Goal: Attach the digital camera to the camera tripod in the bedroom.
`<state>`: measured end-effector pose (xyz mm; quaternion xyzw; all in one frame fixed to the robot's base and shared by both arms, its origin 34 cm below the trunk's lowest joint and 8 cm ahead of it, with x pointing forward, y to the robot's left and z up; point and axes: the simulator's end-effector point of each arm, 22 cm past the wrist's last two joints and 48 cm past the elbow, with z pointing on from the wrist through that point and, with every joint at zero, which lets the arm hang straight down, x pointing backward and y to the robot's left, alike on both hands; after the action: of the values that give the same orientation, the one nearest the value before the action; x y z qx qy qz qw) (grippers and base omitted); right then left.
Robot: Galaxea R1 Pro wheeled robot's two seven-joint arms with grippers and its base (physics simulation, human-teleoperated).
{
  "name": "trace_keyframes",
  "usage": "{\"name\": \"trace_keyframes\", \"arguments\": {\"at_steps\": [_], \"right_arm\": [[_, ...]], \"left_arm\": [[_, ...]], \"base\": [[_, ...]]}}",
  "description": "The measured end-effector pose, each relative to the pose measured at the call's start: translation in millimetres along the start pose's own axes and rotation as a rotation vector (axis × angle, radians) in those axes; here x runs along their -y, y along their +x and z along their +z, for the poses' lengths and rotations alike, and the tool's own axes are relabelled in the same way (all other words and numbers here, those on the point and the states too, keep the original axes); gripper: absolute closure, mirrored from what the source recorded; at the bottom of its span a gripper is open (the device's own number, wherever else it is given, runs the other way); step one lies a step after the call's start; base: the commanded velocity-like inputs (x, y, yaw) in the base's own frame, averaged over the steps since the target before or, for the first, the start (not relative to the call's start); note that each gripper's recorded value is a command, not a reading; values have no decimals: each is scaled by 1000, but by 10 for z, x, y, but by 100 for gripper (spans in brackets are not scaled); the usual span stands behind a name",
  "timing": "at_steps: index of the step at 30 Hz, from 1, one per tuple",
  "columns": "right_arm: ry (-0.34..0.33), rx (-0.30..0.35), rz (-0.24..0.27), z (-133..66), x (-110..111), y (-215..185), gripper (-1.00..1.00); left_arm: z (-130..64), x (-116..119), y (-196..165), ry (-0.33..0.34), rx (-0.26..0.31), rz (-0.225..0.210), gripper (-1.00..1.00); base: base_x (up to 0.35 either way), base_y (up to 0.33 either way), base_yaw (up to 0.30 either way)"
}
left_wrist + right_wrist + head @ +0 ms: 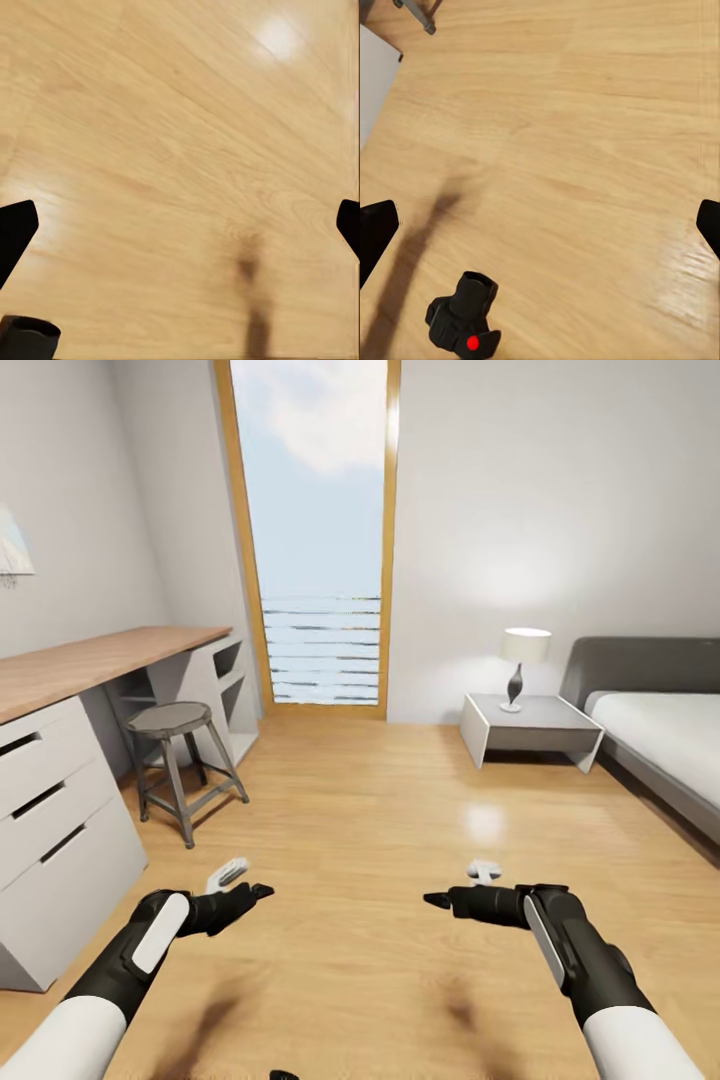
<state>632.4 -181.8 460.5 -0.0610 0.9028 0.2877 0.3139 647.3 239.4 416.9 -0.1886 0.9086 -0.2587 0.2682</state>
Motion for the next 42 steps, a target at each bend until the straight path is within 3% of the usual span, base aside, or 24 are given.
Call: {"name": "trace_keyframes", "arguments": {"at_steps": [6,11,13,19,27,42], "right_arm": [[-59,-25,20,62,-57,97,-100],[-147,-70,54,-13,-74,211,-100],[-181,-81,62,-94,-30,235,-100],[-189,-103,77,-95,85,321,-100],[-184,-129,96,-10,187,447,-100],[-173,-181,132,171,348,705,-100]], "left_arm": [[41,40,28,82,-16,-8,-100],[24,111,14,183,-23,-14,-100],[-1,182,53,242,-48,-22,-100],[5,284,245,328,-131,-54,-100],[95,235,361,347,-165,-72,-100],[318,-14,567,306,-211,-104,-100]], "base": [[0,0,0],[0,0,0],[0,0,0],[0,0,0],[0,0,0],[0,0,0]]}}
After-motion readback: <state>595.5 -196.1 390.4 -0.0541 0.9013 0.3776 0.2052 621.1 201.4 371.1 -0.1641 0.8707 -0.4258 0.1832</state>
